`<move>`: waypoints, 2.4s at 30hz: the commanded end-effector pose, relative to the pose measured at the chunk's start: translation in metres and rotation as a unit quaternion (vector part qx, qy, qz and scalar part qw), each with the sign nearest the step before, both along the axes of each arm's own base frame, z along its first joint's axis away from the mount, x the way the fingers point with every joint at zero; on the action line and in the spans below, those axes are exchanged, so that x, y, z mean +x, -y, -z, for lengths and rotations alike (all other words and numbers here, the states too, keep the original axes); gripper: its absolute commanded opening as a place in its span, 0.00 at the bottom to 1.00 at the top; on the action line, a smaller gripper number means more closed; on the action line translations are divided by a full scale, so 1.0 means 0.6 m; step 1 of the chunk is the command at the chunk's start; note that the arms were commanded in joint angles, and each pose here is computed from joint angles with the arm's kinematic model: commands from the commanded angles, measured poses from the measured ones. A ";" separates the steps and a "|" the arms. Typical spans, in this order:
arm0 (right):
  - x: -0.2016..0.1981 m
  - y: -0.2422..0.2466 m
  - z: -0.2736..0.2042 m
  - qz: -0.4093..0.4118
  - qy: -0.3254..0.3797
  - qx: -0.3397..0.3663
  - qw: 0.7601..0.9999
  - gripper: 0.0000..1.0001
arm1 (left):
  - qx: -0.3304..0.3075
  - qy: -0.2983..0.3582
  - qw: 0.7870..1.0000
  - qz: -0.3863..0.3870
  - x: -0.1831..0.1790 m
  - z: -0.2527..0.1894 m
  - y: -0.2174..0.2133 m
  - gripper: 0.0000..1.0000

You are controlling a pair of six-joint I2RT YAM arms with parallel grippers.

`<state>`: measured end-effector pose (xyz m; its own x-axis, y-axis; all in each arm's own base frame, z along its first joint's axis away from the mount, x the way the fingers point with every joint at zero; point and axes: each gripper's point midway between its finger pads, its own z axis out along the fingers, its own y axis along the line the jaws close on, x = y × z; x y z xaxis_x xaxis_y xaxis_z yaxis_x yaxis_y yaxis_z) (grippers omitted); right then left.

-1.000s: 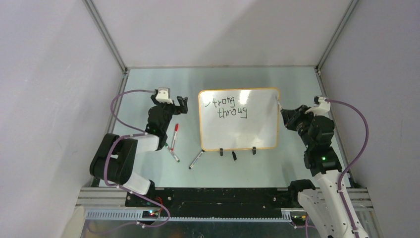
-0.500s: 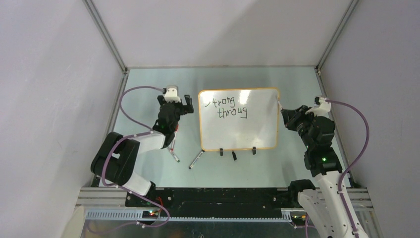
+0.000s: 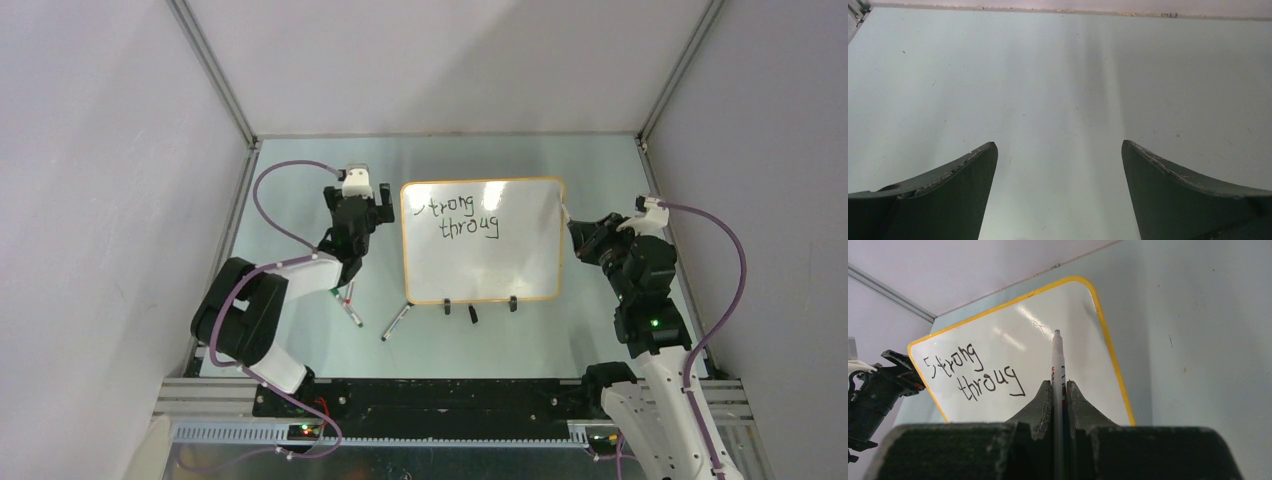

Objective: Write a sentence on the whiteboard
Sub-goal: Hold the whiteboard on the whiteboard stand.

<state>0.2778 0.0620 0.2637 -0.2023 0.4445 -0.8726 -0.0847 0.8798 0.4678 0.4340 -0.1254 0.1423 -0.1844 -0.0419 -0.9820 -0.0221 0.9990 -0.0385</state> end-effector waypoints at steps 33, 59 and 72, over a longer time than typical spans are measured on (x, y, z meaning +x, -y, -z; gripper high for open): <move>0.003 -0.001 -0.010 0.003 0.015 -0.001 1.000 0.00 | 0.025 -0.056 0.998 0.012 0.056 -0.004 0.062 0.91; 0.002 -0.002 -0.010 0.005 0.015 -0.005 1.000 0.00 | 0.019 -0.031 0.997 0.075 0.038 -0.012 0.101 0.66; 0.002 -0.003 -0.008 0.004 0.014 -0.005 1.000 0.00 | 0.017 -0.006 0.996 0.090 0.024 -0.022 0.107 0.67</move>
<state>0.2773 0.0652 0.2618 -0.2062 0.4392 -0.8744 -0.0857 0.8821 0.4633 0.4474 -0.1821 0.1207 -0.2926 0.0507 -0.9549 0.1324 0.9911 0.0120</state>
